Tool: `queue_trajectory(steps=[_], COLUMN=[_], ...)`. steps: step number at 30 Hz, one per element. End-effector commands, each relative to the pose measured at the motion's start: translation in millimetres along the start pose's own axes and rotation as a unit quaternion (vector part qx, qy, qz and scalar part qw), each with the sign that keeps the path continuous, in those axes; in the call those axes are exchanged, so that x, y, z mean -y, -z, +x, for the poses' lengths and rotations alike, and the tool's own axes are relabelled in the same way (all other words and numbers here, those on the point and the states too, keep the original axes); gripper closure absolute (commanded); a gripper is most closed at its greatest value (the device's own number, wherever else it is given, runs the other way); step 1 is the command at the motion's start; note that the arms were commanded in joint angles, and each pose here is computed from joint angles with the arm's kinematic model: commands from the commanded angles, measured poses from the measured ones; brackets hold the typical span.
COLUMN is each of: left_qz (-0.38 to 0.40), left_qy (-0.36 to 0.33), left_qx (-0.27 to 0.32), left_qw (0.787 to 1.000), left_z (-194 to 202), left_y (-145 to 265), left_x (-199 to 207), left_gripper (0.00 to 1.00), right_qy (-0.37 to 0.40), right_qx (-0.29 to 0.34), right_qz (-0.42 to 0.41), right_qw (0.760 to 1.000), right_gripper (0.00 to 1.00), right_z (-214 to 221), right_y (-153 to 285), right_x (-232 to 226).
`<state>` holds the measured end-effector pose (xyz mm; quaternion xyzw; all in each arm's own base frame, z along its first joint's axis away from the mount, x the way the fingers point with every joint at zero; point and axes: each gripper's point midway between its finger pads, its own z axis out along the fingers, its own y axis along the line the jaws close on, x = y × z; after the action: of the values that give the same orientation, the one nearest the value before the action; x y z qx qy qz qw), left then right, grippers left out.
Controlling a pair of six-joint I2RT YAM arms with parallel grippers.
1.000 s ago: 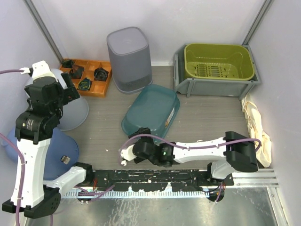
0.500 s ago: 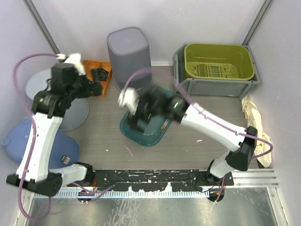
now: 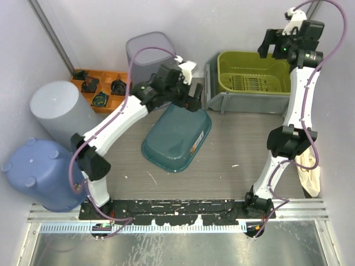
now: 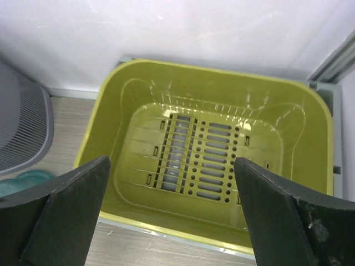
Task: Turn the large container upside down
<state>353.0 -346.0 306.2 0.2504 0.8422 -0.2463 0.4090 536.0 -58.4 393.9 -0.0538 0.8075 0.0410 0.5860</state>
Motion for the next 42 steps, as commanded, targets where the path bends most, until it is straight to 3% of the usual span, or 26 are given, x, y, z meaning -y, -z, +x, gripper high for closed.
queue_trajectory(steps=[1,6,11,19,30,38,42], left_qz=[0.087,0.134,0.065,-0.075,-0.189,-0.216,-0.205], left_qy=[0.024,0.025,-0.024,-0.087,-0.106,-0.031,-0.012], left_qx=[0.074,-0.001,-0.048,-0.086,-0.078,-0.117,-0.12], left_qw=[0.993,0.991,0.996,0.99,0.973,0.969,0.971], left_z=[-32.6,18.3,64.5,94.6,94.9,111.5,120.4], left_y=[-39.5,-100.7,-141.1,-178.1,-192.3,-186.2,-175.7], left_x=[48.1,84.4,87.3,41.4,-19.3,-79.2,-87.8], left_gripper=[0.02,0.03,0.03,0.02,0.01,0.01,0.01], right_qy=[-0.064,-0.07,-0.065,-0.049,-0.007,-0.011,-0.022], right_qx=[-0.046,-0.13,-0.18,-0.209,-0.174,-0.189,-0.197], right_qz=[-0.049,0.04,0.111,0.177,0.245,0.25,0.249], right_qw=[0.996,0.988,0.975,0.96,0.954,0.949,0.948], right_gripper=[0.0,0.0,0.0,0.0,0.0,0.0,0.0], right_z=[31.8,90.7,137.4,171.6,157.0,179.0,191.2], right_y=[-9.8,-4.9,14.5,22.6,49.8,38.1,29.0], right_x=[22.1,83.1,123.0,152.9,166.7,179.3,183.4])
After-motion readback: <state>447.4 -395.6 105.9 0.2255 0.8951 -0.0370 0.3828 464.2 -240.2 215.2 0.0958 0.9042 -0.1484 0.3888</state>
